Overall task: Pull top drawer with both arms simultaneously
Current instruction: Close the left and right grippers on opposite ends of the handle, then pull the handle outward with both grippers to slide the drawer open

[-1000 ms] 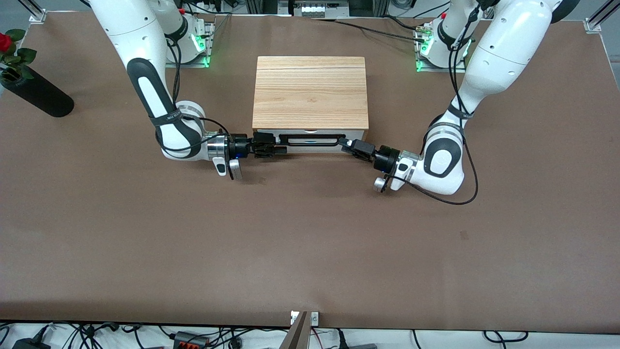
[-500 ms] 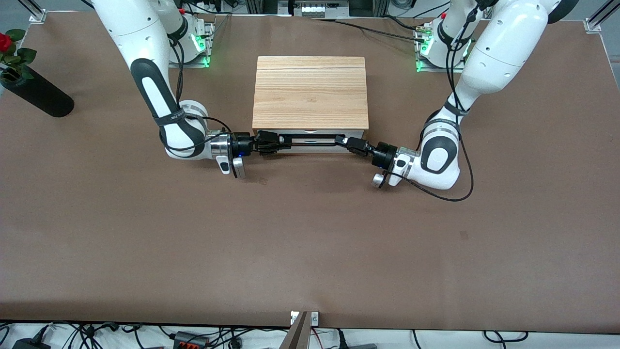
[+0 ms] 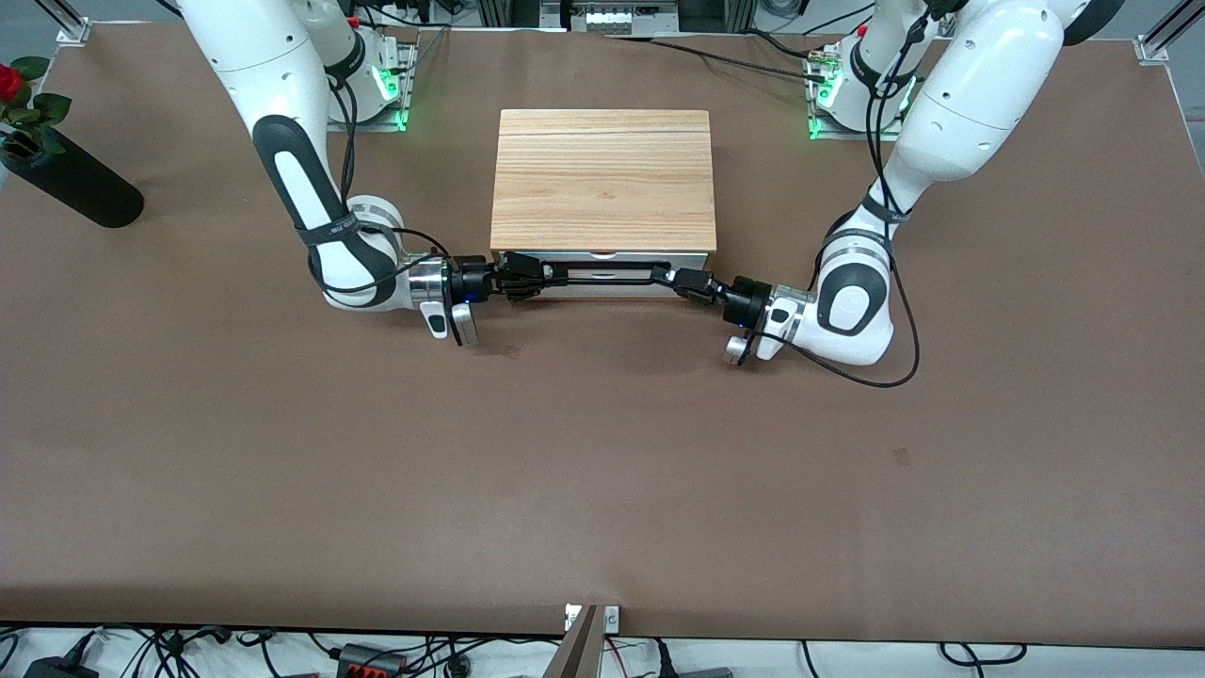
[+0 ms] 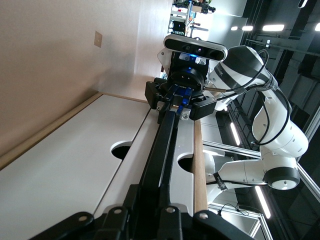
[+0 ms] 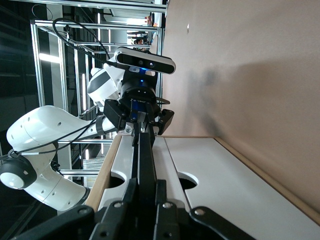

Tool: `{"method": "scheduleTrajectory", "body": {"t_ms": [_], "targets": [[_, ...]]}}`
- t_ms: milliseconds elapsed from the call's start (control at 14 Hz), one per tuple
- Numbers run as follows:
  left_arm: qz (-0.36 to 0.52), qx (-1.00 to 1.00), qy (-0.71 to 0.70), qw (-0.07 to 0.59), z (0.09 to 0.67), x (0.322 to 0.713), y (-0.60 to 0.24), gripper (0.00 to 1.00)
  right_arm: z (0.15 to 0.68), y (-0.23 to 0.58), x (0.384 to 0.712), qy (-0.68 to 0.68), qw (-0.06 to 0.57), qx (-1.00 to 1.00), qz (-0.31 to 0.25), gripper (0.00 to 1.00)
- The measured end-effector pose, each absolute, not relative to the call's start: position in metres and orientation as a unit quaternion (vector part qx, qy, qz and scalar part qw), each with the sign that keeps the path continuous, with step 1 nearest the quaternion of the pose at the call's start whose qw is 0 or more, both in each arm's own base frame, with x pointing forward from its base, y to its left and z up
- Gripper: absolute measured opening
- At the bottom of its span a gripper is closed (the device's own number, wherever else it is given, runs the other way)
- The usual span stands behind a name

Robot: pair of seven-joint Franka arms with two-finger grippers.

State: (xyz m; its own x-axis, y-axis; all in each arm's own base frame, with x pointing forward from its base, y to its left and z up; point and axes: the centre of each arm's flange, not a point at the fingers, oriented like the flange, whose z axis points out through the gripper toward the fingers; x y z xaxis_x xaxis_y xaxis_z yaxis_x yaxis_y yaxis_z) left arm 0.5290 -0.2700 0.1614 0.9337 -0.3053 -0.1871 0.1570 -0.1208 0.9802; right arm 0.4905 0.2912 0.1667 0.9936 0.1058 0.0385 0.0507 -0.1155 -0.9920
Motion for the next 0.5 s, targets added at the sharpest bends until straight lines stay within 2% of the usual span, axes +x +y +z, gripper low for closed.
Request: {"method": "scheduleTrajectory", "body": {"t_ms": [500], "targets": [[-0.156,0.734,-0.057,0.659,0.168,0.54,-0.27,0.2,0.171,0.29,0.501,-0.054,0.662,-0.748,0.009,0.18]]}}
